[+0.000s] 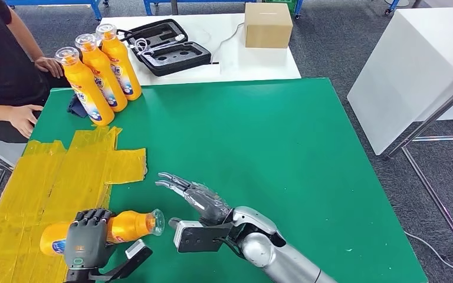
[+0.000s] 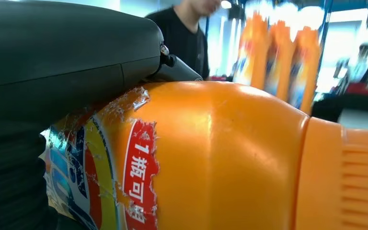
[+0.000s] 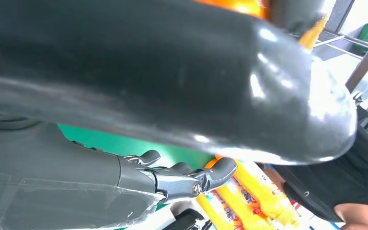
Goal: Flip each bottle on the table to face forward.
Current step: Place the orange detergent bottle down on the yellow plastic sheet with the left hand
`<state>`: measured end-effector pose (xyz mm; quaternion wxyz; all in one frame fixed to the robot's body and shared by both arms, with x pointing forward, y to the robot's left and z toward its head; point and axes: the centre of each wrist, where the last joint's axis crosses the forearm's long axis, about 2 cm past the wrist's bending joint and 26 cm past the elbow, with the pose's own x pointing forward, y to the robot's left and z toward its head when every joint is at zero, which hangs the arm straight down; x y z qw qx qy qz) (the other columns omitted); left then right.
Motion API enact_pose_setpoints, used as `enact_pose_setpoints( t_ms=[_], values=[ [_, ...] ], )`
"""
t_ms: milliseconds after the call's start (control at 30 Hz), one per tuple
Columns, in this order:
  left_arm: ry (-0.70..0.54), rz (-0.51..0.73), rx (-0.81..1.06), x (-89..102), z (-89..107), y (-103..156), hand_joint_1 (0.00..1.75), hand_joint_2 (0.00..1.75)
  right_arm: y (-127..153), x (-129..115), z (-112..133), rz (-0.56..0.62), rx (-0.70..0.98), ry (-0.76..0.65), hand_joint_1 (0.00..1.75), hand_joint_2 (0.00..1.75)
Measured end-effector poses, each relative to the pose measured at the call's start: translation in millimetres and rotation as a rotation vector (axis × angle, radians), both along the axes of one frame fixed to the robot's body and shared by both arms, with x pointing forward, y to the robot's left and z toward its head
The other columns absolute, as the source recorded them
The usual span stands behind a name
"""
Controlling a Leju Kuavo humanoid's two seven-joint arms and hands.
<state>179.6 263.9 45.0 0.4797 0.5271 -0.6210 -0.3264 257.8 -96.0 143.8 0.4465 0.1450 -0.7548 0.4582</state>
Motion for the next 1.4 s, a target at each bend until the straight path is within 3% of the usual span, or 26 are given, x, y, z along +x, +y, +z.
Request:
enact_pose_setpoints(
  t_ms=[133, 267, 667, 800, 1233, 1333, 1400],
  values=[
    [0.062, 0.016, 0.035, 7.6, -13.5, 1, 1.75, 1.75, -3, 1, -1, 0.001, -0.005, -0.001, 0.00, 0.00],
    [0.080, 0.030, 0.051, 14.7, -17.8, 2, 0.00, 1.75, -4, 2, -1, 0.001, -0.005, -0.004, 0.00, 0.00],
    [0.058, 0.039, 0.014, 14.3, -15.1, 7, 0.00, 1.75, -11, 3, -4, -0.006, -0.016, -0.005, 0.00, 0.00],
    [0.037, 0.037, -0.014, 10.1, -12.2, 10, 0.00, 0.00, -13, 3, -5, -0.010, -0.018, -0.004, 0.00, 0.00],
    [-0.274, 0.001, -0.222, 9.0, 30.5, 25, 0.00, 0.00, -13, 1, -8, -0.012, -0.018, -0.001, 0.00, 0.00],
    [-0.351, 0.005, -0.631, 10.7, 42.8, 27, 0.00, 0.00, -10, -6, -9, -0.037, 0.005, -0.043, 0.00, 0.00],
    [-0.348, -0.146, -1.012, 9.7, 53.4, 20, 0.00, 0.00, -5, -20, -8, -0.112, 0.056, -0.130, 0.00, 0.00]
  ],
)
